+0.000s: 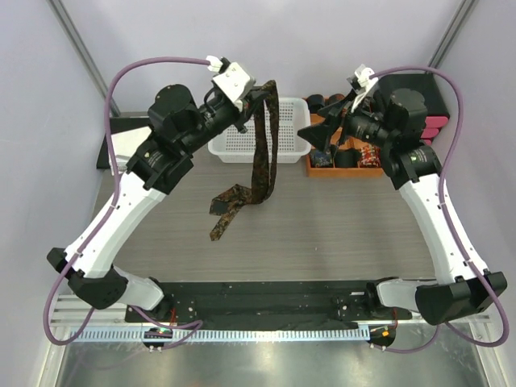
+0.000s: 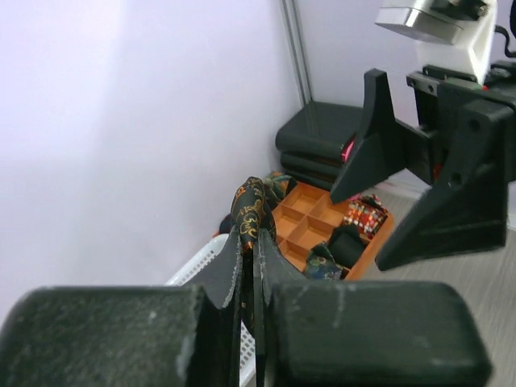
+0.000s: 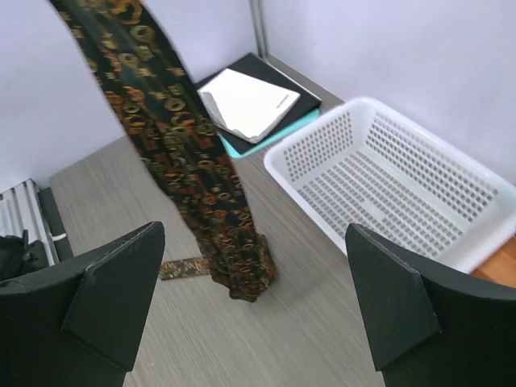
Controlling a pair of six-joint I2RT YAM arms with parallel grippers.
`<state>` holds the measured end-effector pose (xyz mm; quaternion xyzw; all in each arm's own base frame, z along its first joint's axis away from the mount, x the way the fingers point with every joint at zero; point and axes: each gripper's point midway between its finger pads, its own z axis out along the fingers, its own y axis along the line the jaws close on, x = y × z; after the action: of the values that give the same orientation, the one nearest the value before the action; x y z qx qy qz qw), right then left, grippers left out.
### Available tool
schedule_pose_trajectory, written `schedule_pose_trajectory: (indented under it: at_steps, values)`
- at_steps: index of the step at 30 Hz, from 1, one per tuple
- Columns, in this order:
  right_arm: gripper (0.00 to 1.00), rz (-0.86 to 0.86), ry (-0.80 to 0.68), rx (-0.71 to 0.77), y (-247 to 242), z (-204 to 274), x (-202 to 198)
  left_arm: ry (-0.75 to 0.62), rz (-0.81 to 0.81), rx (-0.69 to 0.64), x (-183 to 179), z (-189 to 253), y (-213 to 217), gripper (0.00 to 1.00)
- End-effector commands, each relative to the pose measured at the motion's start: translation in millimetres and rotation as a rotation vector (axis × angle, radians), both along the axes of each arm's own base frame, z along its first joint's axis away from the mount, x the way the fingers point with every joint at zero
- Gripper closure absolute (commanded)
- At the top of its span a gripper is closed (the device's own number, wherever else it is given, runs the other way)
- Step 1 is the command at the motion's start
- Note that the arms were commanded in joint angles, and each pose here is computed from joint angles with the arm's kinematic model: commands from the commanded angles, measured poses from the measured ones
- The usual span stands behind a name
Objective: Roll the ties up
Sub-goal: Flatten out the tie at the center of the board.
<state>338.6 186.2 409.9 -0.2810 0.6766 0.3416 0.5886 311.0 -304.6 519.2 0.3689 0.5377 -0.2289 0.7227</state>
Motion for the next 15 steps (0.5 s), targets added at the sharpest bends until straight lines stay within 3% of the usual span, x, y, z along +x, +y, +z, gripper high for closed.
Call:
schedule_pose_trajectory:
  at_steps: [1, 8, 15]
  values:
    - [0.0, 0.043, -0.083, 0.049, 21.1, 17.8, -3.2, -0.091, -0.002, -0.116, -8.5, 49.1, 9.1, 1.0]
    - [0.0, -0.056, -0.248, 0.078, 36.8, -1.8, 13.5, -0.185, -0.037, -0.188, -19.2, 95.1, 10.6, 1.0]
    - [0.0, 0.104, -0.289, 0.065, 75.8, -16.9, -1.1, -0.306, -0.073, -0.261, -30.4, 150.1, 12.3, 1.0]
